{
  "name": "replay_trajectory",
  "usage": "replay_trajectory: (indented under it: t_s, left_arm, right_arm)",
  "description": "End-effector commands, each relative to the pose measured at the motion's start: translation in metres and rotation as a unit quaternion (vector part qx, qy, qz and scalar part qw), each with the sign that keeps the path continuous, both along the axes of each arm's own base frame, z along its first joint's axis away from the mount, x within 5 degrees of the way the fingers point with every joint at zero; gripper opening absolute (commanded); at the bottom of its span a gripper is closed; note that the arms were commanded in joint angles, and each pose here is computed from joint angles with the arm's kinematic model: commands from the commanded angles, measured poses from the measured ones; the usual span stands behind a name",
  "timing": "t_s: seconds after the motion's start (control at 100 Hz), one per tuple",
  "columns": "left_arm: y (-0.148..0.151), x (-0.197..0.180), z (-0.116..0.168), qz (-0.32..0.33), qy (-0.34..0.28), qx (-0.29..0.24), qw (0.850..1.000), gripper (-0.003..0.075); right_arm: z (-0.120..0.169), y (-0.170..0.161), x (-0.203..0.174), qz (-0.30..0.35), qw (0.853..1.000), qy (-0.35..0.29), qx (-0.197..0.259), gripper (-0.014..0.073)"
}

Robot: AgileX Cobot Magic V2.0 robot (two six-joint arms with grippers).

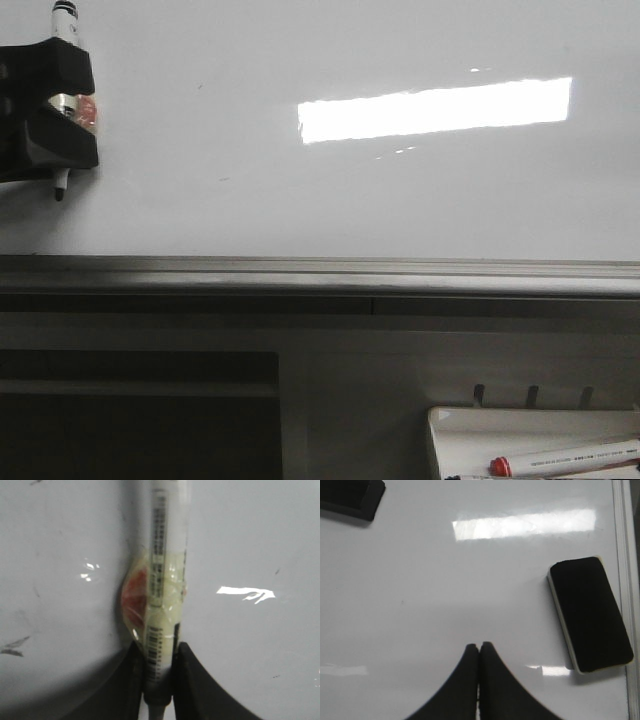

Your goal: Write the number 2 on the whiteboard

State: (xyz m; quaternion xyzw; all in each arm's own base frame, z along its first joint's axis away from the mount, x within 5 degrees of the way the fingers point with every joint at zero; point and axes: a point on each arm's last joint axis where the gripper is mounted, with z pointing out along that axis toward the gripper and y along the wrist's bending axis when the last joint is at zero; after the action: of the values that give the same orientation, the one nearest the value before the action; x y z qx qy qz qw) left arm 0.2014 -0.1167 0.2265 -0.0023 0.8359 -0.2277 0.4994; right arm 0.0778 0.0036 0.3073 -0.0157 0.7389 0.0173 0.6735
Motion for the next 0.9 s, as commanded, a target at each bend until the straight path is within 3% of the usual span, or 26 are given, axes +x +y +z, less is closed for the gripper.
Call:
replay_trajectory:
  t_s: [0.0,0.17,0.29,0.41,0.48,0.6,0.67,0.71,0.82,0.89]
  left_arm:
    - [-0.002,0.004,0.01,0.0,-0.023,-0.007,1.0,-0.002]
    - [-0.004,-0.001,0.017,-0.048,-0.059,0.037,0.996,-0.002]
    - [-0.005,-0.009,0.031,-0.105,-0.128,0.094,0.982,-0.002]
    - [-0.006,-0.019,0.043,-0.169,-0.206,0.168,0.949,-0.002]
    - [-0.007,-0.024,0.047,-0.199,-0.238,0.209,0.927,-0.002]
    - [-0.006,-0.031,0.051,-0.231,-0.274,0.259,0.897,-0.002]
    - [-0.006,-0.033,0.053,-0.244,-0.292,0.28,0.882,-0.002]
    - [-0.006,-0.035,0.054,-0.252,-0.302,0.293,0.871,-0.002]
    - [-0.008,-0.04,0.052,-0.296,-0.341,0.361,0.816,-0.002]
    - [-0.009,-0.042,0.05,-0.316,-0.358,0.388,0.788,-0.002]
  right_arm:
    - [0.018,0.0,0.001,0.0,0.999,-0.05,-0.008,-0.006]
    - [0.02,0.0,0.0,0.002,0.999,-0.046,0.006,-0.006]
    - [0.027,0.005,0.002,0.025,0.999,-0.022,0.033,-0.006]
    - [0.031,0.017,0.012,0.081,0.994,0.022,0.072,-0.006]
    - [0.032,0.027,0.018,0.126,0.988,0.044,0.072,-0.006]
    - [0.033,0.053,0.024,0.233,0.969,0.082,-0.022,-0.0041]
    - [0.035,0.069,0.027,0.288,0.951,0.101,-0.045,0.004]
    - [0.036,0.079,0.029,0.315,0.942,0.104,-0.049,0.0129]
    - [0.039,0.107,0.035,0.367,0.926,0.08,-0.046,0.0429]
    - [0.04,0.121,0.039,0.385,0.921,0.051,-0.037,0.0533]
